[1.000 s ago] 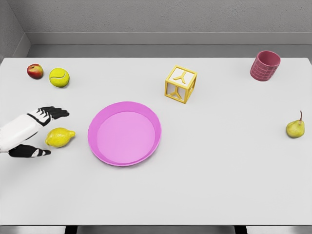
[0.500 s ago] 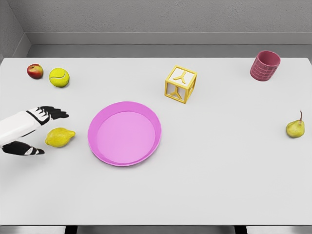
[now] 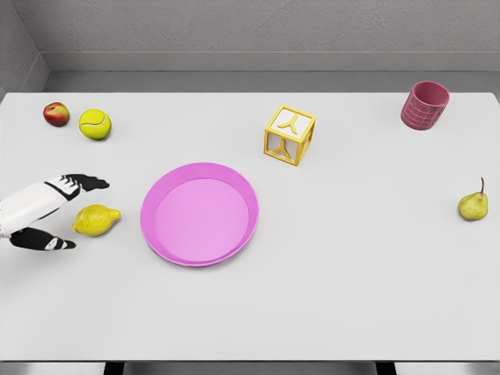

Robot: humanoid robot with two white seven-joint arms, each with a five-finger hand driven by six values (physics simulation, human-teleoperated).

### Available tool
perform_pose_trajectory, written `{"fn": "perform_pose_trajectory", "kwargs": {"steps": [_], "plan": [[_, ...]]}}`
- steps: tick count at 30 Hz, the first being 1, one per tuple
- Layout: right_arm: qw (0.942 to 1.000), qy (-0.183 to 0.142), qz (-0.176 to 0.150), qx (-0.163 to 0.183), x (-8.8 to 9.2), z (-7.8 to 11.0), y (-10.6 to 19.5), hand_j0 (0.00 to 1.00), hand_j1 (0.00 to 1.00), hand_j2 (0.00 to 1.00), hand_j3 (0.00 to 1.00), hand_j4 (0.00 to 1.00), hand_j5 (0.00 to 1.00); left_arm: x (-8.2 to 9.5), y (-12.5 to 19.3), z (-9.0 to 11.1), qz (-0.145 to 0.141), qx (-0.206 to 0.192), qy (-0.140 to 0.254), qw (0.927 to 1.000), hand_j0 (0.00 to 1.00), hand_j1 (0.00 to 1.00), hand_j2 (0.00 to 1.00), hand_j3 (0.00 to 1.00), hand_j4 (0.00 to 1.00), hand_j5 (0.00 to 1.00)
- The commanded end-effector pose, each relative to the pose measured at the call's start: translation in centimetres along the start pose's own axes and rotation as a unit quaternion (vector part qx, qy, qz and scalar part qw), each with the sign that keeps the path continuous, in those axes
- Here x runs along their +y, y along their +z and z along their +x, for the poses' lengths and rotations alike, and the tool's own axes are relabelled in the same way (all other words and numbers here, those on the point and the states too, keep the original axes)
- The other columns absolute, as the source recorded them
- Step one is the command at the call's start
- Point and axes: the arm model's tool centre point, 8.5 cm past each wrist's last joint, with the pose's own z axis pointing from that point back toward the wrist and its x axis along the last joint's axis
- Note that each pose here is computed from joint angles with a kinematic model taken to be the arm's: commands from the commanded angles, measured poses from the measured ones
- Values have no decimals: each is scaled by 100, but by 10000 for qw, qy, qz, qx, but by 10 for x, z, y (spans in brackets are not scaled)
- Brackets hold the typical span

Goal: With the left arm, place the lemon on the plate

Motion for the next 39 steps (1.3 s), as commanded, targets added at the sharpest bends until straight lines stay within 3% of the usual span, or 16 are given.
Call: {"fn": "perform_pose_trajectory", "kwargs": {"steps": [1, 9, 12, 14, 19, 23, 30, 35, 39], "plan": [[10000, -1, 1, 1, 0, 0, 0, 100, 100, 100, 100, 100, 100, -15, -9, 1, -5, -42, 161, 9999, 100, 100, 100, 100, 100, 100], [10000, -1, 1, 1, 0, 0, 0, 100, 100, 100, 100, 100, 100, -30, -21, -1, -159, -74, 310, 9994, 100, 100, 100, 100, 100, 100], [10000, -1, 1, 1, 0, 0, 0, 100, 100, 100, 100, 100, 100, -29, -21, -1, -156, -69, 308, 9994, 100, 100, 100, 100, 100, 100], [10000, -1, 1, 1, 0, 0, 0, 100, 100, 100, 100, 100, 100, -25, -19, -15, -85, 129, 341, 9993, 100, 100, 100, 100, 100, 100], [10000, -1, 1, 1, 0, 0, 0, 100, 100, 100, 100, 100, 100, -28, -21, -16, -131, 132, 329, 9993, 100, 100, 100, 100, 100, 100], [10000, -1, 1, 1, 0, 0, 0, 100, 100, 100, 100, 100, 100, -27, -22, -15, -163, 127, 254, 9995, 92, 92, 92, 92, 92, 92], [10000, -1, 1, 1, 0, 0, 0, 100, 100, 100, 100, 100, 100, -33, -25, -14, -240, 102, 290, 9992, 91, 91, 91, 91, 91, 91], [10000, -1, 1, 1, 0, 0, 0, 100, 100, 100, 100, 100, 100, -32, -24, -16, -310, 134, 238, 9991, 74, 74, 74, 74, 74, 74], [10000, -1, 1, 1, 0, 0, 0, 100, 100, 100, 100, 100, 100, -28, -23, -17, -308, 145, 179, 9993, 71, 71, 71, 71, 71, 71]]}}
